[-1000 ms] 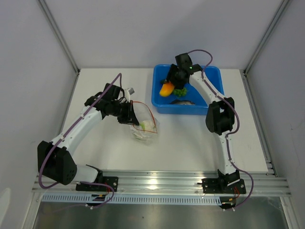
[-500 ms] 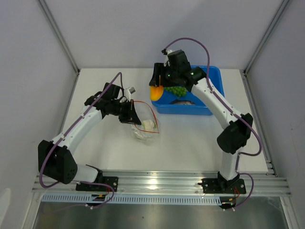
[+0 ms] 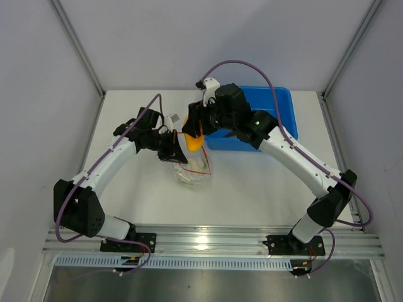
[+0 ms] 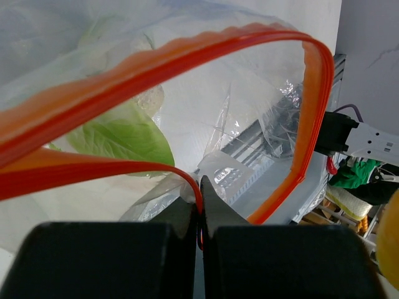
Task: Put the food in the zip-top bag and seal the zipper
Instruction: Place the fake fruit in the zipper food storage bag.
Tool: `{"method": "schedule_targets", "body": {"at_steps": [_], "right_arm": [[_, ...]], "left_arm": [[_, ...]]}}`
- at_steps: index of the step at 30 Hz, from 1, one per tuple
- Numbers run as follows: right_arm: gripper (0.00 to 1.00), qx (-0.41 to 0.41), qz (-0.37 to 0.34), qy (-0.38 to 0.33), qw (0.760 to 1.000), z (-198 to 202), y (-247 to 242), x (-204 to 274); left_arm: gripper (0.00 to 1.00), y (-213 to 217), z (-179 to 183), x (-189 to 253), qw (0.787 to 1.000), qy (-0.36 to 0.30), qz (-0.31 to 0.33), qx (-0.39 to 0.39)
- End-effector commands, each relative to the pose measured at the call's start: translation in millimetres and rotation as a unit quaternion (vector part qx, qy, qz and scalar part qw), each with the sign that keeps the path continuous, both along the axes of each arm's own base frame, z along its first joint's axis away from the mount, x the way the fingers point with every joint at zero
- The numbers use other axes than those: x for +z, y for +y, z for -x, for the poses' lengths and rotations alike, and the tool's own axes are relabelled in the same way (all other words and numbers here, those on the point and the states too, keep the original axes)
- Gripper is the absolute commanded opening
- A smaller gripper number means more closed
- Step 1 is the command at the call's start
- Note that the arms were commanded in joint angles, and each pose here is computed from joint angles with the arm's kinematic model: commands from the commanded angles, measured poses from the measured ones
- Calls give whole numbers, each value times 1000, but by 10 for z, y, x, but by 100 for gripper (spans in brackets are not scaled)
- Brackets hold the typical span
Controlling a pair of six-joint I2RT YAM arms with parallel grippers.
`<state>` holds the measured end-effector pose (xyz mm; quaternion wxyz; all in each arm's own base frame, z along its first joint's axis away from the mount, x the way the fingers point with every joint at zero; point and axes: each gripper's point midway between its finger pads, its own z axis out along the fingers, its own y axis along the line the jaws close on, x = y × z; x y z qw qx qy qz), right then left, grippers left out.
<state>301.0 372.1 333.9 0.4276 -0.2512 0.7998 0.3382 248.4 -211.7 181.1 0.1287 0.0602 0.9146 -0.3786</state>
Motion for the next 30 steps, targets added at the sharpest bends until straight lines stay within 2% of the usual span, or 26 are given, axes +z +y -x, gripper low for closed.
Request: {"method": "schedule_targets", "body": {"at_steps": [1, 5, 8, 14, 15, 17, 21, 24, 26, 27, 29, 30], "right_arm": [[2, 4, 5, -37, 999, -41, 21, 55], [4, 6, 20, -39, 999, -52, 75, -35], [10, 6, 34, -39, 999, -58, 69, -124], [34, 17, 39, -20, 999, -18, 118, -306], [42, 18, 39, -17, 999, -15, 136, -327], [47, 23, 44, -14, 999, -7, 159, -369], [68, 26, 51, -12, 998, 10, 194, -420], [78, 21, 52, -10, 998, -4, 190, -428], [79, 20, 54, -8, 998, -5, 184, -444], [89, 18, 55, -8, 998, -9, 180, -441], [93, 16, 56, -7, 998, -13, 173, -451], [99, 15, 58, -7, 998, -20, 174, -463]], "left_arm": [[1, -66, -81, 222, 999, -16, 33, -3], [1, -48, -77, 234, 999, -14, 35, 0], [0, -28, -90, 257, 999, -17, 36, 4], [0, -27, -115, 301, 999, -16, 42, 8], [0, -30, -121, 310, 999, -17, 44, 9], [1, -24, -125, 309, 999, -18, 43, 10], [1, -25, -129, 306, 999, -17, 45, 10], [1, -27, -123, 294, 999, -16, 46, 10], [1, -26, -123, 296, 999, -18, 46, 9], [0, -18, -121, 292, 999, -18, 45, 10], [0, -13, -119, 290, 999, -16, 44, 11], [1, -11, -121, 284, 999, -16, 44, 11]]}}
